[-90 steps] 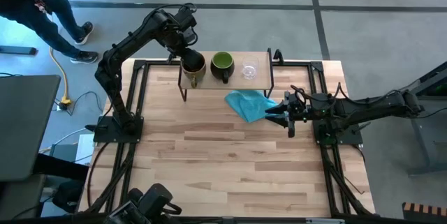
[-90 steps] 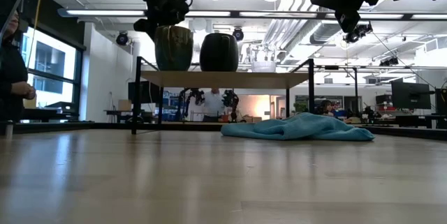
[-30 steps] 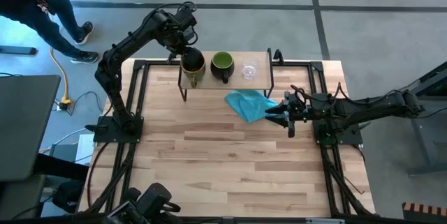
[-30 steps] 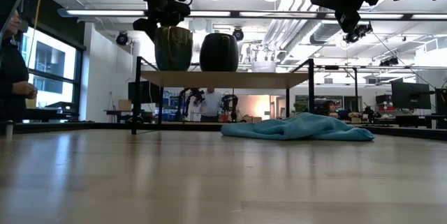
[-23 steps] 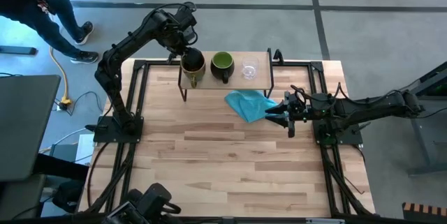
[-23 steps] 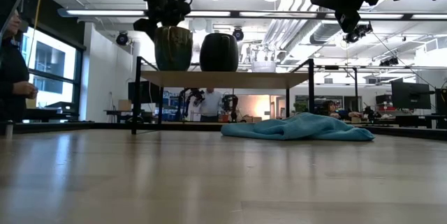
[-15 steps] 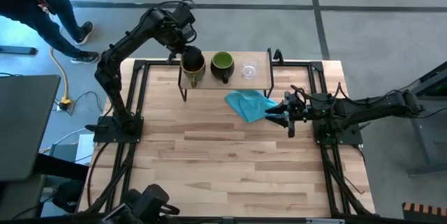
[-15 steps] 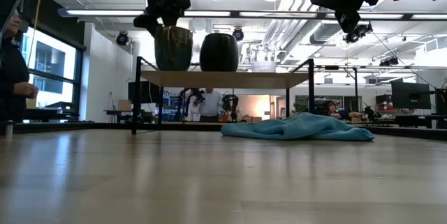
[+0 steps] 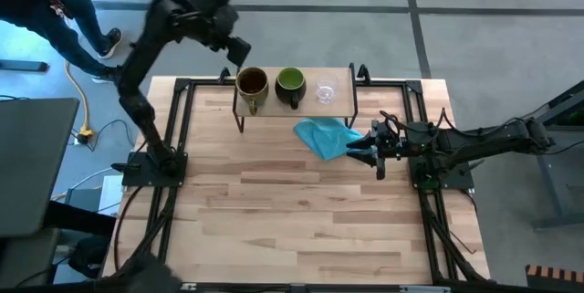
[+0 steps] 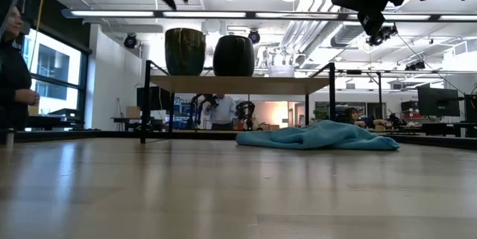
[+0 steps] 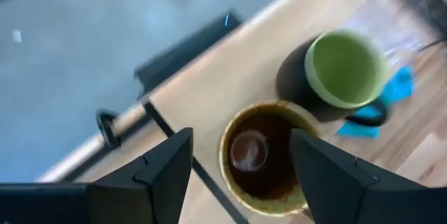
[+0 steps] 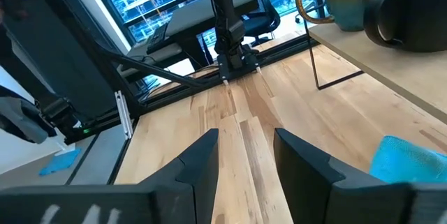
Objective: Stack small to large cups/mugs on shelf
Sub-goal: Return to Home Position
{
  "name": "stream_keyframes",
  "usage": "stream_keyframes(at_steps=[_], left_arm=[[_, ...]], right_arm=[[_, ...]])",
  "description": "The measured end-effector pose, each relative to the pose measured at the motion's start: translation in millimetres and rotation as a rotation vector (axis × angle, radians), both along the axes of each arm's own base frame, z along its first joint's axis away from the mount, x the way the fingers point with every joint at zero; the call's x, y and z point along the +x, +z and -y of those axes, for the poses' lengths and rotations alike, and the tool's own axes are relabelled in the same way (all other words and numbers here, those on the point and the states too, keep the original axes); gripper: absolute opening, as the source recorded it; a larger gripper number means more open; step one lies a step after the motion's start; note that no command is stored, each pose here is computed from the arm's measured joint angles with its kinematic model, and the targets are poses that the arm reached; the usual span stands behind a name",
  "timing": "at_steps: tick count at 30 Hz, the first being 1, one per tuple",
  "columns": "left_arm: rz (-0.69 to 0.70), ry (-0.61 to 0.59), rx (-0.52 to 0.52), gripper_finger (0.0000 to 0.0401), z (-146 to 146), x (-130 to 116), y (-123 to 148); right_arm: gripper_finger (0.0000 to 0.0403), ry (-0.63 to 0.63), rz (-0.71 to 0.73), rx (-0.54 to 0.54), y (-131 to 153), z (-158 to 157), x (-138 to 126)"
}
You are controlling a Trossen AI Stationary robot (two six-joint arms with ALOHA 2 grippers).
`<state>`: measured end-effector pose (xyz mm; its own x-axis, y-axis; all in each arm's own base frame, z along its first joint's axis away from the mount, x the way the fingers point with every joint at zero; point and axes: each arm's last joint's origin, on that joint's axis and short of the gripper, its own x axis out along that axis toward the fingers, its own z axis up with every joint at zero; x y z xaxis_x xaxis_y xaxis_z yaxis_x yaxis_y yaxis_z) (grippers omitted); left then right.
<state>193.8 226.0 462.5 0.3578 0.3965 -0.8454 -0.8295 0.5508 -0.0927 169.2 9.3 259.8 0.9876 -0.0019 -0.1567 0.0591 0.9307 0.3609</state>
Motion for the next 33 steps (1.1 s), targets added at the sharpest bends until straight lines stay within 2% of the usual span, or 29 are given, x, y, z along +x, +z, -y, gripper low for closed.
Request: stream_keyframes(at_steps=[12, 17, 23, 33], left_arm=[[0.117, -0.104, 0.327, 0.0225, 69.1, -60.1, 63.9], [0.219, -0.187, 0.435, 0.0225, 100.9, -84.4, 83.6], [0.277, -0.248, 0.563, 0.0225, 136.1, -113.1, 98.8], [0.347, -0.232, 0.676, 0.0225, 185.6, -155.6, 107.6]], right_arm=[[0.0128, 0.004, 0.005, 0.027, 0.4, -0.3, 0.1], [0.0128, -0.009, 0.051, 0.001, 5.0, 0.2, 0.7], [0.0128, -0.053, 0.069, 0.000, 6.7, 1.4, 0.8], [0.0128, -0.170, 0.080, 0.072, 7.2, 4.6, 0.1]])
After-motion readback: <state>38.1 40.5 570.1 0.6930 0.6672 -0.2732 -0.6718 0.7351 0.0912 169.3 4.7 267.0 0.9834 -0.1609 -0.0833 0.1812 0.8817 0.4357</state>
